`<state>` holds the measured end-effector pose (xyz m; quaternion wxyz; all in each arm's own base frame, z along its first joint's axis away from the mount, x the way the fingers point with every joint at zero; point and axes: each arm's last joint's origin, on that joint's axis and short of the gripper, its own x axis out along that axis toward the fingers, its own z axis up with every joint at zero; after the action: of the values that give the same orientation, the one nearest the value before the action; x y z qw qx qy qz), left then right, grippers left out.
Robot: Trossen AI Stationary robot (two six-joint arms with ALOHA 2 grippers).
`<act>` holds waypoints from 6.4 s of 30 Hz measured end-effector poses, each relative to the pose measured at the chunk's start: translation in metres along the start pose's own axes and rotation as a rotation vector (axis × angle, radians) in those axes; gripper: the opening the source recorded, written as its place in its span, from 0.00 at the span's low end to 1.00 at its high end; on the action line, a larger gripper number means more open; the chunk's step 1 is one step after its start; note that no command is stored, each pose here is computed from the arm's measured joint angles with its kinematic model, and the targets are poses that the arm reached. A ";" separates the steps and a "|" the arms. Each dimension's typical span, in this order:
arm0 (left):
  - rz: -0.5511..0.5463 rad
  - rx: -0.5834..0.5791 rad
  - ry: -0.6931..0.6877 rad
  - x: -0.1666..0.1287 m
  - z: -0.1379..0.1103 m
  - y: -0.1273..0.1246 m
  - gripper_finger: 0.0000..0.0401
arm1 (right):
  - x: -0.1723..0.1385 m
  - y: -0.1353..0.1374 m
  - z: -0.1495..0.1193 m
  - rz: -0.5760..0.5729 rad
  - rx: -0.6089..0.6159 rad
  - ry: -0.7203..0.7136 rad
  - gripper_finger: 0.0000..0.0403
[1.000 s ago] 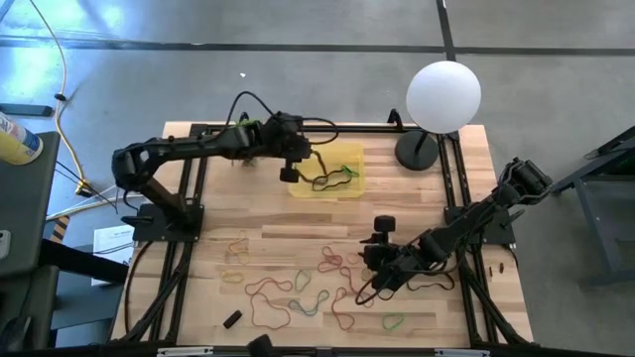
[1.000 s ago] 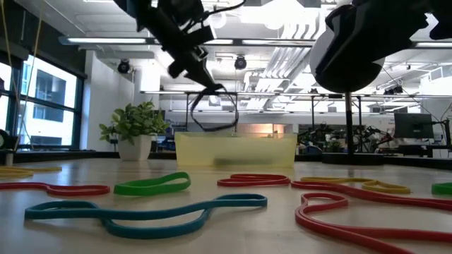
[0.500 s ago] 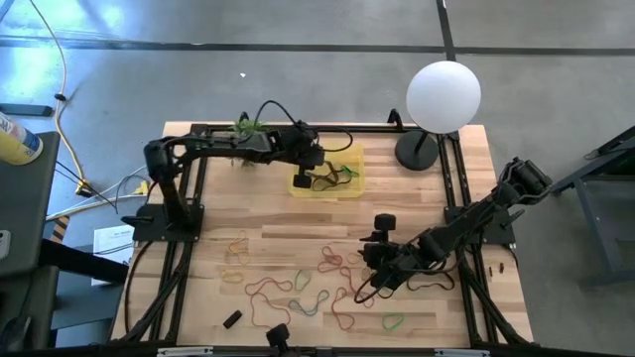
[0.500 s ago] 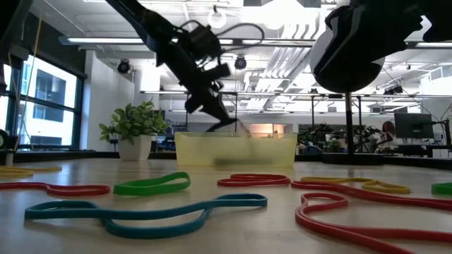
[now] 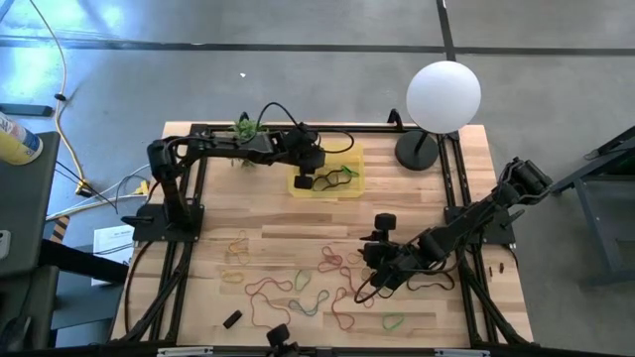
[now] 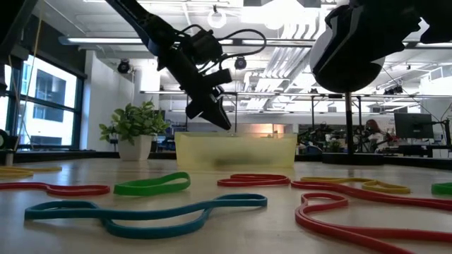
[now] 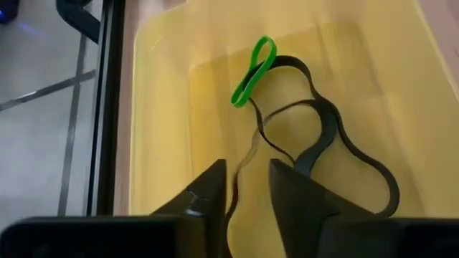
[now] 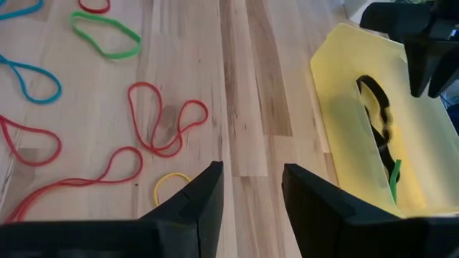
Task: Pick and place rubber bands into bin
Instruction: Put the top yellow rubber band into the yellow bin
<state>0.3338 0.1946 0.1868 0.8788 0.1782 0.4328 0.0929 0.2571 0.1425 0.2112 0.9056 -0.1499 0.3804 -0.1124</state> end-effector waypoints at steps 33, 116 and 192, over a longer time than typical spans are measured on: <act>-0.124 0.279 0.332 -0.213 0.054 -0.151 0.32 | 0.021 -0.029 0.007 -0.075 -0.015 0.038 0.33; -0.131 -0.563 0.495 -0.155 -0.123 -0.262 0.11 | 0.044 -0.058 0.024 0.075 -0.048 -0.033 0.33; 0.214 -0.038 -0.197 -0.151 0.017 -0.095 0.00 | 0.046 -0.061 0.028 0.061 -0.013 -0.069 0.33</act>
<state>0.2562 0.0552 0.2688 0.9054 0.2149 0.3210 0.1763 0.3032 0.0766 0.2218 0.9202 -0.1480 0.3543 -0.0768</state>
